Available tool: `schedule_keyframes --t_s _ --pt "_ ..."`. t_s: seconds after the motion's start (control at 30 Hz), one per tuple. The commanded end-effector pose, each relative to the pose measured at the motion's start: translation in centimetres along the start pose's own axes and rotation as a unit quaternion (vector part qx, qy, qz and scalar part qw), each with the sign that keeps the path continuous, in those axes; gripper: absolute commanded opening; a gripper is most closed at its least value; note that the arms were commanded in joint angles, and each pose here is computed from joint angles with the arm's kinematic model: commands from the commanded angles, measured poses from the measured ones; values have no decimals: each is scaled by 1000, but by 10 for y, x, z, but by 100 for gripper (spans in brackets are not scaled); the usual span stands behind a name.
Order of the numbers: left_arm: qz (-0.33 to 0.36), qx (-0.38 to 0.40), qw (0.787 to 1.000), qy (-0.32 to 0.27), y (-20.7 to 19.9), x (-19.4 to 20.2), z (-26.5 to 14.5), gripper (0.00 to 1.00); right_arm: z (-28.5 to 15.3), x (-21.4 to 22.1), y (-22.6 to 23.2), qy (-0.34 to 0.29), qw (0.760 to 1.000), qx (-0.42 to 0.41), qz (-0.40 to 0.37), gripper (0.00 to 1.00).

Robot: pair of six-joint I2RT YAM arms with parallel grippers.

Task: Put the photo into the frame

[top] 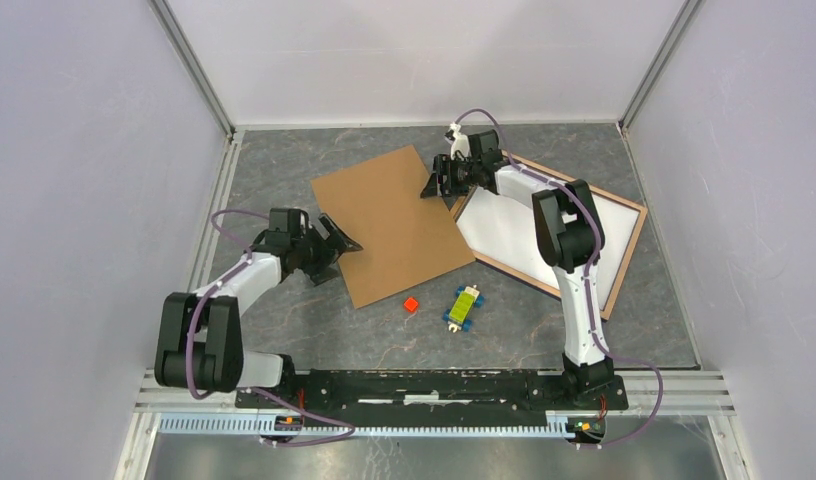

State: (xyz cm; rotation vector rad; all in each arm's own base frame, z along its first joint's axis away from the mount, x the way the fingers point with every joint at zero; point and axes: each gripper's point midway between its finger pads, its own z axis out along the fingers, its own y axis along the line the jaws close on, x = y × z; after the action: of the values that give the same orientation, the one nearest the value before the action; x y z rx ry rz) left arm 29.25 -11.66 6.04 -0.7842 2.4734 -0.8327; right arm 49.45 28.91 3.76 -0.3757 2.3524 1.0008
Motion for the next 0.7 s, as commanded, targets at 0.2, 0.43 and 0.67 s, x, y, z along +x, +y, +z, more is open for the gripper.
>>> schedule_keyframes --t_s 0.2,0.43,0.67 --pt "-10 -68 998 -9 43 4 28 100 -8 12 22 3 999 -43 21 66" --pt "-19 -74 997 -14 52 8 29 100 -32 2 69 -21 994 -103 22 63" --pt "-25 -59 998 -15 48 11 27 100 -56 3 110 -50 984 -164 52 54"
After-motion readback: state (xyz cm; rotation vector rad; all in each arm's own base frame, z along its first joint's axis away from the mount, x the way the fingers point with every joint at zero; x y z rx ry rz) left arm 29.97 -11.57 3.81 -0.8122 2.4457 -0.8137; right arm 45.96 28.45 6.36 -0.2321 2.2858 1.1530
